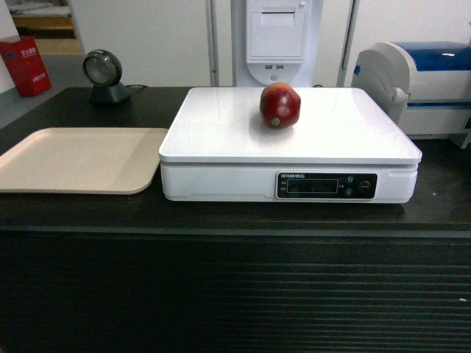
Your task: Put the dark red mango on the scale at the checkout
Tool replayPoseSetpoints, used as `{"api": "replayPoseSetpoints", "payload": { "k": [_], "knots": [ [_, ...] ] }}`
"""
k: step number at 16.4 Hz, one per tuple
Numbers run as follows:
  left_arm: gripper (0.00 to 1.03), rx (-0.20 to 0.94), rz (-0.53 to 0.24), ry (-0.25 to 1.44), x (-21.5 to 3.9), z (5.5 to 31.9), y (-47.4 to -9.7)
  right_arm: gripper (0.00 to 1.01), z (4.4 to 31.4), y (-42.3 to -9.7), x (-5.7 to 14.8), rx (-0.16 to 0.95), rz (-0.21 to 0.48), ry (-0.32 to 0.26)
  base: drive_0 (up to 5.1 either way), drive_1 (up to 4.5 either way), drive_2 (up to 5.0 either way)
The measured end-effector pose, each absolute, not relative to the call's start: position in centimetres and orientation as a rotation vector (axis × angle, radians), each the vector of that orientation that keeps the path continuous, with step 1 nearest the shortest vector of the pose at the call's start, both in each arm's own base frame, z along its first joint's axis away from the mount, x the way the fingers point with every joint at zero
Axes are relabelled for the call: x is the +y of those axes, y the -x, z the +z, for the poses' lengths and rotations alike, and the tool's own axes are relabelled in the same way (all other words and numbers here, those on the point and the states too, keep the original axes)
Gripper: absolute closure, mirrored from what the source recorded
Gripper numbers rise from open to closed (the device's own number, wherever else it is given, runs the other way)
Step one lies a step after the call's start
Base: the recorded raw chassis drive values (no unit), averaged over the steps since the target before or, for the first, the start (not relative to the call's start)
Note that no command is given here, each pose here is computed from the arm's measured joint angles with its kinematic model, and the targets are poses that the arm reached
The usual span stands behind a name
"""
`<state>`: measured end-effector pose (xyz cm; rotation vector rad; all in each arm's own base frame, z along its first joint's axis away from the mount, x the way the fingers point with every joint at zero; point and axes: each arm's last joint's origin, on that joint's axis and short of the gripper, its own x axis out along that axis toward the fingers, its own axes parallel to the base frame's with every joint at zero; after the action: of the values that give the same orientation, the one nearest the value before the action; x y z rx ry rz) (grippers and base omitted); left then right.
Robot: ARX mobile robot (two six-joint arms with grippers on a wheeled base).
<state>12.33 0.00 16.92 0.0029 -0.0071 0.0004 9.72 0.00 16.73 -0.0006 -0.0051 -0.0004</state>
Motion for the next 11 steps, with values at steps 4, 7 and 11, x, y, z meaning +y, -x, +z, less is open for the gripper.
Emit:
{"api": "replayPoseSetpoints", "payload": {
  "k": [4, 7, 11],
  "knots": [
    [1.01, -0.011, 0.000, -0.003, 0.0, 17.0, -11.6, 0.03, 16.7, -9.7, 0.0, -0.005, 0.000, 0.001, 0.0, 0.00, 0.0],
    [1.01, -0.010, 0.000, -0.003, 0.0, 17.0, -11.2, 0.03, 16.7, -9.7, 0.0, -0.005, 0.000, 0.001, 0.0, 0.00, 0.0],
    [1.01, -0.009, 0.000, -0.003, 0.0, 16.9, -10.9, 0.03, 16.7, -9.7, 0.0, -0.005, 0.000, 0.001, 0.0, 0.00, 0.0]
  ]
}}
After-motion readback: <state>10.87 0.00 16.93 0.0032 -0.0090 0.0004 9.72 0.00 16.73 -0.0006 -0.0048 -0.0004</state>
